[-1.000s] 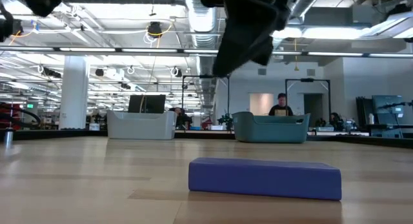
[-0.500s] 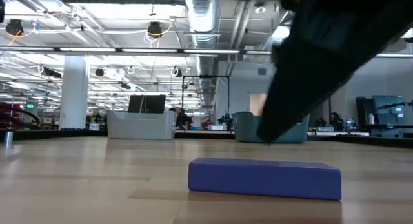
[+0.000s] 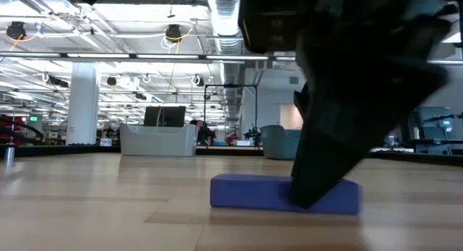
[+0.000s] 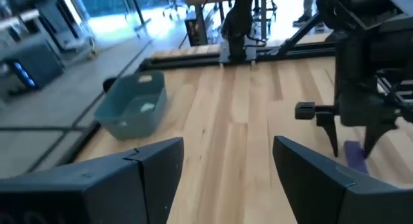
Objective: Sort & place blocks by color
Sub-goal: Put the violet block into the transparent bin
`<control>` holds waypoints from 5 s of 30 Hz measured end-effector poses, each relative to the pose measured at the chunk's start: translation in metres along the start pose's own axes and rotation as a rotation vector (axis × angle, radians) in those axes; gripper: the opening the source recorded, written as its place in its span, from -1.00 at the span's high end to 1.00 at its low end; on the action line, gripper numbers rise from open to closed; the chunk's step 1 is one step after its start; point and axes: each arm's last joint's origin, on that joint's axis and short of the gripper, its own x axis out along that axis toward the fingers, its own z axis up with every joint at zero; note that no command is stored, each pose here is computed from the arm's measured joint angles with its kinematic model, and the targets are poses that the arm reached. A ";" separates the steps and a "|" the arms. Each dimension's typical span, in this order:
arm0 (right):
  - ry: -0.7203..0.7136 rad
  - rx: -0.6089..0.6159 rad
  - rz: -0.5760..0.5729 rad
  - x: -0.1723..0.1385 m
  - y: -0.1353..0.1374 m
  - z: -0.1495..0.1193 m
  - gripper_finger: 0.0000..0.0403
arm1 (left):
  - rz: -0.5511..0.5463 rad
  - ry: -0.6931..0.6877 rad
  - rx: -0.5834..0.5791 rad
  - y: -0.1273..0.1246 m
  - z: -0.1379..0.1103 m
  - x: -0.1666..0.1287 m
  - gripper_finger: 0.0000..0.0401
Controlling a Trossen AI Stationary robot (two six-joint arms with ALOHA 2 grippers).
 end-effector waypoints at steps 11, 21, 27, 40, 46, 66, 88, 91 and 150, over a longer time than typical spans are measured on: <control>-0.021 0.035 -0.100 -0.023 -0.071 0.054 0.64 | -0.037 0.176 -0.229 0.012 -0.010 0.043 -0.15; -0.235 -0.055 -0.257 -0.086 -0.120 0.098 0.63 | -0.021 0.233 -0.805 0.064 -0.013 0.090 -0.08; -0.276 -0.062 -0.288 -0.104 -0.143 0.110 0.62 | -0.195 0.173 -0.991 0.083 -0.007 0.114 -0.01; -0.341 -0.236 -0.355 -0.118 -0.158 0.127 0.62 | -0.206 0.205 -1.171 0.094 -0.018 0.140 0.27; -0.337 -0.270 -0.389 -0.118 -0.167 0.131 0.62 | -0.182 0.195 -1.188 0.097 -0.019 0.141 0.37; -0.422 -0.312 -0.416 -0.134 -0.159 0.141 0.80 | -0.034 0.252 -1.230 0.105 -0.030 0.141 0.00; -0.524 0.047 -0.161 -0.085 -0.211 0.136 0.42 | 0.098 0.176 -0.951 0.117 -0.015 0.085 -0.09; -0.500 0.073 -0.171 -0.062 -0.218 0.134 0.26 | 0.153 0.148 -0.932 0.119 -0.012 0.068 -0.08; -0.505 -0.366 -0.486 -0.132 -0.173 0.155 0.58 | -0.104 0.140 -1.126 0.121 -0.020 0.137 0.37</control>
